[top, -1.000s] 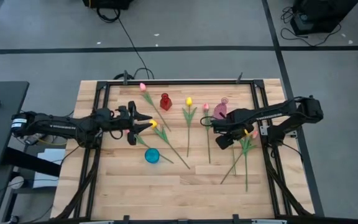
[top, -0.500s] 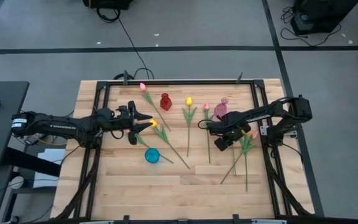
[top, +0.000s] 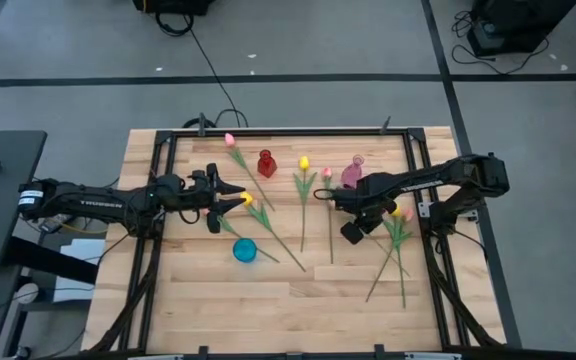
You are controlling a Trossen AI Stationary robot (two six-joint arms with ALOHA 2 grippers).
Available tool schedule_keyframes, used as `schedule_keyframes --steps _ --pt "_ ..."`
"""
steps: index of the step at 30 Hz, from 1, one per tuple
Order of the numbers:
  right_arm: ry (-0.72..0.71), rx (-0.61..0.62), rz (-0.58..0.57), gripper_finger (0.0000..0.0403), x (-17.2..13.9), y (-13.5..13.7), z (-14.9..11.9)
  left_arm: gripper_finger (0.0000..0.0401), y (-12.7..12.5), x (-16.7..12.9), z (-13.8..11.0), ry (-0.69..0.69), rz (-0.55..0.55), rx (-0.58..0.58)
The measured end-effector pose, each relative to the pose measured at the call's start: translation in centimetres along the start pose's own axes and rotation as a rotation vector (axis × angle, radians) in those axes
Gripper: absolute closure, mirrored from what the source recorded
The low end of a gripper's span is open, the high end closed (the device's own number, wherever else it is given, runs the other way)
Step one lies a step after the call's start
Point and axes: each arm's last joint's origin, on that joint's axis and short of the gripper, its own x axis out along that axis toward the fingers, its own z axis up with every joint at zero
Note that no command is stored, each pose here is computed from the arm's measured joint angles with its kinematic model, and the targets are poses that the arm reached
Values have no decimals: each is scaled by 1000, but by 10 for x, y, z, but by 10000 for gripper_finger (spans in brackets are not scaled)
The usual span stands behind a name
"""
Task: Sort flowers into vase by color
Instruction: Put the right pink tulip into the violet flower vase
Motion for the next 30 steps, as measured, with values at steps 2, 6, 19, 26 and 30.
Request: schedule_keyframes --steps 2,6,19,26,30 --pt "-31 -54 61 388 -16 9 -1 254 0 0 0 0 0 0" --pt "-244 -150 92 391 -58 20 -3 254 0 0 0 0 0 0" --pt "-1184 -252 -65 391 -188 -32 -22 254 0 0 0 0 0 0" --pt "-1524 -260 -42 391 -223 -53 -39 254 0 0 0 1 1 0" --pt "-1545 -270 -62 391 -222 -58 -31 254 0 1 -1 6 1 0"
